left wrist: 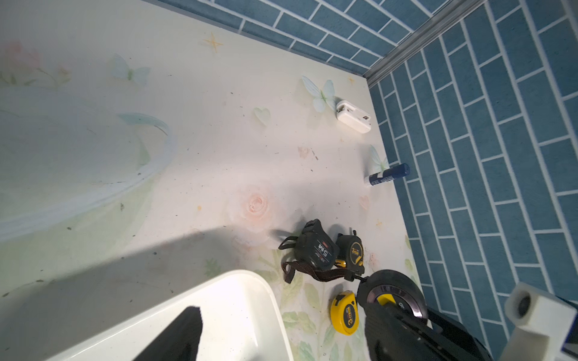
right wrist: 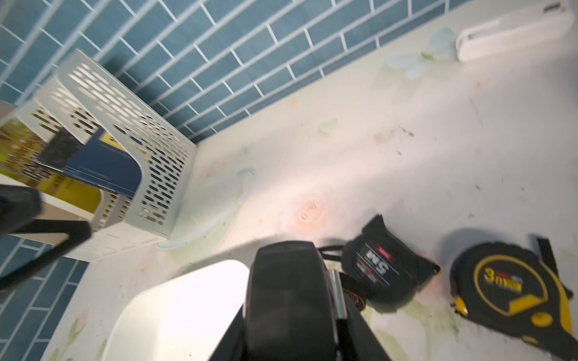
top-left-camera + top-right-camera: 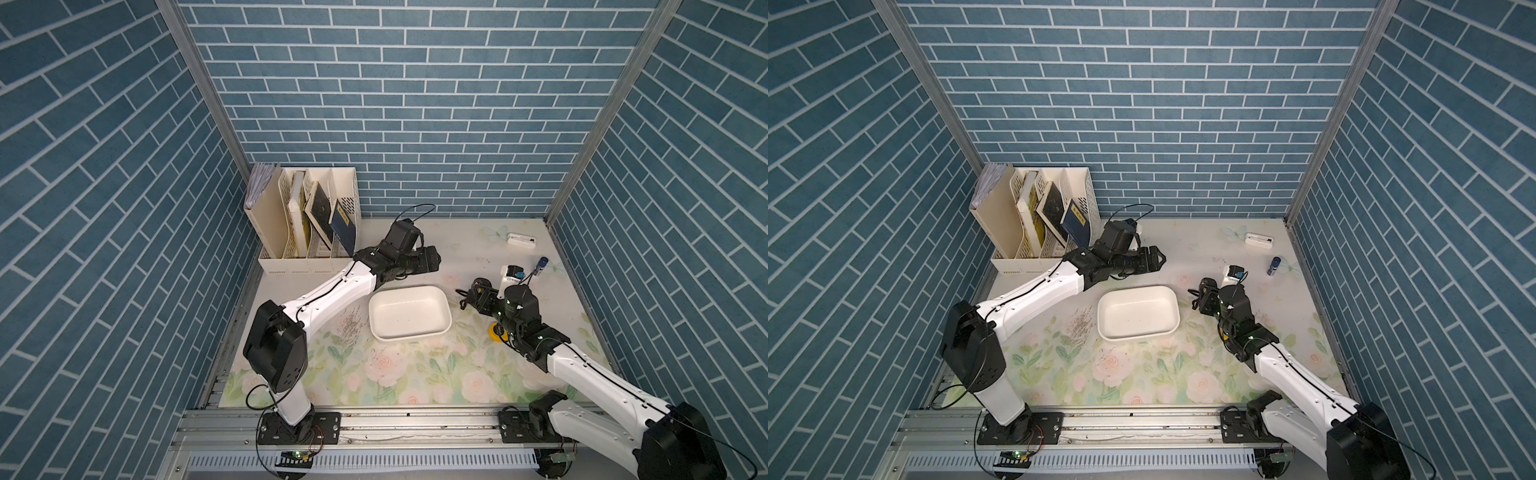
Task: Take the tape measure out of the storage box
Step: Place the tape measure at the center of the board.
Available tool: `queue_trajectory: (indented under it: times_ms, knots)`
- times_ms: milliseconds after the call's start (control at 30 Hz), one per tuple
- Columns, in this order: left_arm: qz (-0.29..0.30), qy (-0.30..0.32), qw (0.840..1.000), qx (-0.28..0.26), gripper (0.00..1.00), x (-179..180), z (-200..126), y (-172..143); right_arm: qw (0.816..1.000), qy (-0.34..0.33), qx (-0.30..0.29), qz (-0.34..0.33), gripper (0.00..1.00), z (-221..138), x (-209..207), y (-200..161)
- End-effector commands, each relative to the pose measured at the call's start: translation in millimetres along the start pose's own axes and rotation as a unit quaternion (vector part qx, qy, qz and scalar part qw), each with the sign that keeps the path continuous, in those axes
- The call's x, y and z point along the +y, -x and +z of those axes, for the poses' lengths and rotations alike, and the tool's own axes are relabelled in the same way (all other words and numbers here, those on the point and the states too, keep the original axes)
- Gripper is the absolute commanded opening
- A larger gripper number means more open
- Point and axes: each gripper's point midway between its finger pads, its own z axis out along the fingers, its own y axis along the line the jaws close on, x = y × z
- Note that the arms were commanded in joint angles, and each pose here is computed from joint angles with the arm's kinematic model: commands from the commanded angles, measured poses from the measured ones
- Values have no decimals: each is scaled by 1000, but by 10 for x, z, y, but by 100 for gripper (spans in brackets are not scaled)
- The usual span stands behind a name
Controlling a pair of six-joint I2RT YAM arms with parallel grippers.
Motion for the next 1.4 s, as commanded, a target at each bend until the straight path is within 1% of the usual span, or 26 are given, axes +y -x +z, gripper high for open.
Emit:
queue_trajectory:
  times_ms: [0, 233, 400, 567, 900, 1200, 1367]
  knots:
    - [17, 28, 999, -10, 86, 95, -101, 48, 998, -29, 47, 36, 0, 66, -140, -240]
    - [18, 48, 999, -1, 86, 216, -109, -43, 987, -24, 144, 69, 0, 128, -169, -686]
    - [16, 53, 998, 6, 85, 274, -98, -114, 978, -2, 191, 88, 0, 74, -125, -902]
    - [16, 52, 998, 10, 85, 277, -95, -129, 968, 10, 225, 108, 0, 44, -117, -1026]
    - [16, 58, 998, 17, 85, 313, -78, -174, 956, -12, 266, 123, 0, 139, -229, -1195]
    - [17, 73, 997, 21, 85, 394, -60, -217, 954, -18, 270, 126, 0, 190, -288, -1243]
    - [18, 80, 996, 19, 85, 430, -59, -221, 957, -35, 259, 125, 27, 117, -358, -1209]
